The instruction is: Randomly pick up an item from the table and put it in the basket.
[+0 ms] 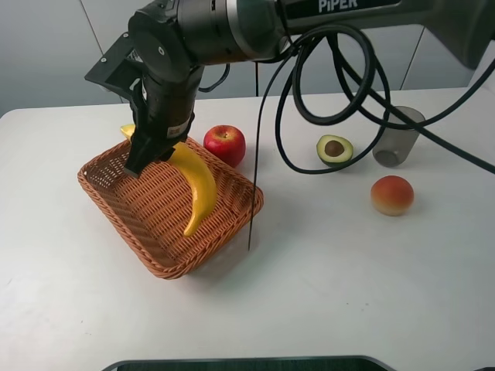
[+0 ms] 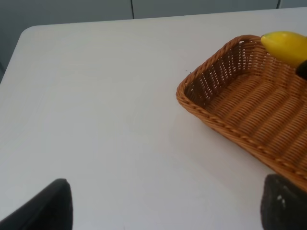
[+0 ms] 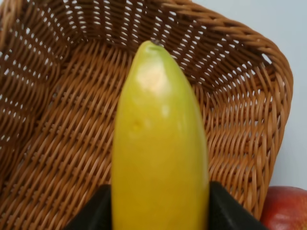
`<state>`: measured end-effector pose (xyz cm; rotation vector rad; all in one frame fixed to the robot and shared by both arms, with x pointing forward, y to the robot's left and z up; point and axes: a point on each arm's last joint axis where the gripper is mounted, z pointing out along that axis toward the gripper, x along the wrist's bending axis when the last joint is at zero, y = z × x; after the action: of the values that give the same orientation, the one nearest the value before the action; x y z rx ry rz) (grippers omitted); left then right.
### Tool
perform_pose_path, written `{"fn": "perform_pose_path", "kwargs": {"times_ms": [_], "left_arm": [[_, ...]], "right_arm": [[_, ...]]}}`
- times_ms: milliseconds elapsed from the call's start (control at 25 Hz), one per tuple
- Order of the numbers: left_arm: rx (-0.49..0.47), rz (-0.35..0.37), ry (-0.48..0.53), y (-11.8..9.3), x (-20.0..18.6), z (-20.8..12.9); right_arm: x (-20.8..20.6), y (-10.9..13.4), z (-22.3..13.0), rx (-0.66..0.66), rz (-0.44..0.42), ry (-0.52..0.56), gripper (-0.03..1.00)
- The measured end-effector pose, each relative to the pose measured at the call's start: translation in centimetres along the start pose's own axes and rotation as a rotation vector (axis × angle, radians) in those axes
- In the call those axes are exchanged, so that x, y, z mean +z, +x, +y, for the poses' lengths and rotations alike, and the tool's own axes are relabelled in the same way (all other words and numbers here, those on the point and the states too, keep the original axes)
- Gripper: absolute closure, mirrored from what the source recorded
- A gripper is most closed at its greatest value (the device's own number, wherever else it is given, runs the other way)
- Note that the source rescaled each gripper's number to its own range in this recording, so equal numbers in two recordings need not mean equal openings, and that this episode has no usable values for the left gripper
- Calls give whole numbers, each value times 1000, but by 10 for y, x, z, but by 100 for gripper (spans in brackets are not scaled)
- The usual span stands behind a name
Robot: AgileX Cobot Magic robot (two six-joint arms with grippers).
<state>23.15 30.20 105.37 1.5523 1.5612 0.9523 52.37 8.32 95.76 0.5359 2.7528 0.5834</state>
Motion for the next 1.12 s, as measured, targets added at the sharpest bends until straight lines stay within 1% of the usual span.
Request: {"fn": "perform_pose_path", "kwargs": {"times_ms": [80,120,160,280,360,400,480,560,600,720,840,920,1040,1120], "left_arm": [[0,0,0,0,0,0],[0,0,0,0,0,0],[0,0,0,0,0,0],[0,0,0,0,0,0],[0,0,0,0,0,0],[0,0,0,0,0,0],[0,0,0,0,0,0],[0,0,0,0,0,0],[0,0,0,0,0,0],[0,0,0,0,0,0],[0,0,0,0,0,0],[0,0,0,0,0,0],[0,0,0,0,0,0],[0,0,0,0,0,0]], "right_arm": [[0,0,0,0,0,-2,97],[0,0,0,0,0,1,94],[0,0,-1,-2,2,11,87],[0,0,-1,-16,2,20,44],[0,0,-2,-21,3,24,24],[0,0,-2,-23,2,24,17],[-1,0,-2,-26,0,23,7],[-7,-1,-1,-27,-3,21,1],[-11,-2,0,-29,-7,20,0],[-28,-4,0,-26,-9,37,-1],[-44,-5,-4,8,0,98,-1],[-55,-11,-9,87,0,139,-1],[-72,-29,-20,234,-15,202,-1],[-84,-41,-33,327,-19,231,-1]]}}
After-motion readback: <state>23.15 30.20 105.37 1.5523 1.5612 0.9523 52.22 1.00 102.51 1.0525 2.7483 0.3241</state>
